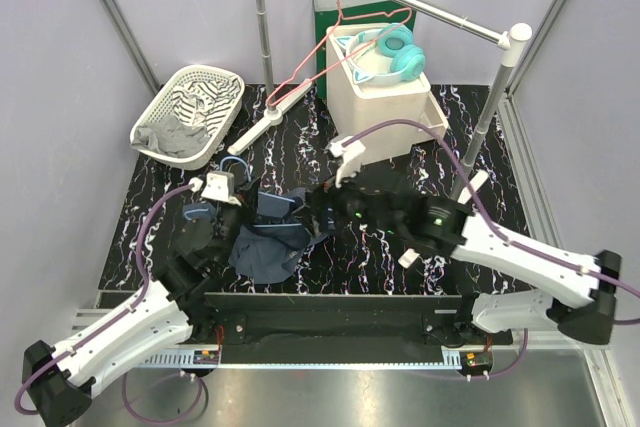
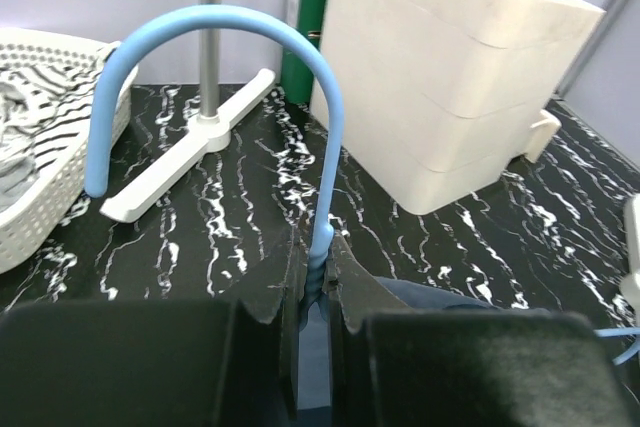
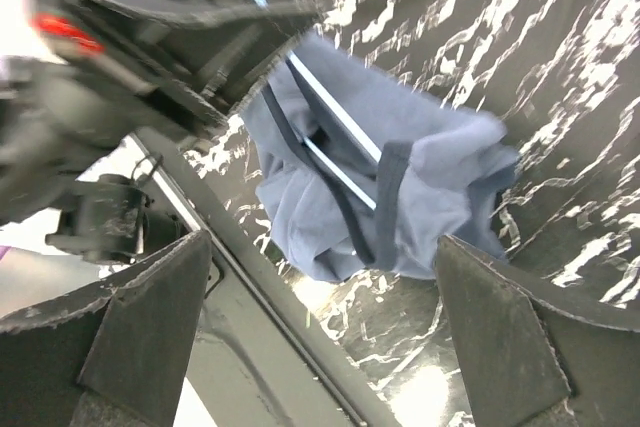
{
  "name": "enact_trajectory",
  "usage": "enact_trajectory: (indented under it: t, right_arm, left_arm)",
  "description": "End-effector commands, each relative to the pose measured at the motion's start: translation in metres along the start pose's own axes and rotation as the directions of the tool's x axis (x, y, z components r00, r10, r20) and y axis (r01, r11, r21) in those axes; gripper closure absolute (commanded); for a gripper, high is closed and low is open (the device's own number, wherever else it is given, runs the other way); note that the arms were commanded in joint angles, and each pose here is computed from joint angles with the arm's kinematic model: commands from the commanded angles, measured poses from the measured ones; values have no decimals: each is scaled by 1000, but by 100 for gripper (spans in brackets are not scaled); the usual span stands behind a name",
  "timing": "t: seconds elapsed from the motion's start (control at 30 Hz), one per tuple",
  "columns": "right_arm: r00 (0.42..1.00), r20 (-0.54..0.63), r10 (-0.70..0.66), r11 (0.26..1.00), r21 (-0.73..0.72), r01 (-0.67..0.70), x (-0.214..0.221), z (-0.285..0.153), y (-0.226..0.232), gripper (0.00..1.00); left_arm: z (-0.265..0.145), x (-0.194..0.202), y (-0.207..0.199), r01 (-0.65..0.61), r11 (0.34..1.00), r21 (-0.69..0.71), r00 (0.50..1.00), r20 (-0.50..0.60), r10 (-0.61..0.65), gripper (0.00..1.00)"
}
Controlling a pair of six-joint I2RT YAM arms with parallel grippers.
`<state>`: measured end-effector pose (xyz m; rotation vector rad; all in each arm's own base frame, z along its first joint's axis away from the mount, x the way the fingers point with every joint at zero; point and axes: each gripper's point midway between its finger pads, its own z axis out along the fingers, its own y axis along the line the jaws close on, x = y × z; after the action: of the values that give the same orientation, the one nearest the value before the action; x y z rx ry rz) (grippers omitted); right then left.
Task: Place the tank top on the hanger
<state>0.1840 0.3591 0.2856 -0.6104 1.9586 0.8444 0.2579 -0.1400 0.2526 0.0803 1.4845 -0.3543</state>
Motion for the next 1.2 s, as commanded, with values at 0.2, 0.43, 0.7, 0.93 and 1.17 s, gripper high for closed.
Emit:
enact_trajectory:
  t: [0.2, 0.43, 0.7, 0.93, 1.17]
  right_arm:
    - [975, -16, -221, 975, -17, 221, 18, -37, -28, 0]
    - [960, -28, -280, 956, -103, 276, 41, -29, -23, 0]
    - [948, -22, -318, 922, -239, 304, 53, -10, -1, 4]
    - [942, -110, -318, 927, -244, 285, 75, 15, -4, 32]
    - [958, -118, -260, 955, -179, 237, 76, 24, -11, 100]
  left_arm:
    - [-16, -36, -37, 23, 969, 247, 984, 166, -66, 100]
    - [-27, -43, -62, -6, 920, 392, 980, 183, -72, 100]
    - [-27, -39, -75, -23, 893, 450, 986, 156, -54, 100]
    - [-28, -40, -75, -26, 892, 452, 986, 160, -53, 100]
    - [-26, -39, -74, -21, 898, 440, 987, 152, -51, 100]
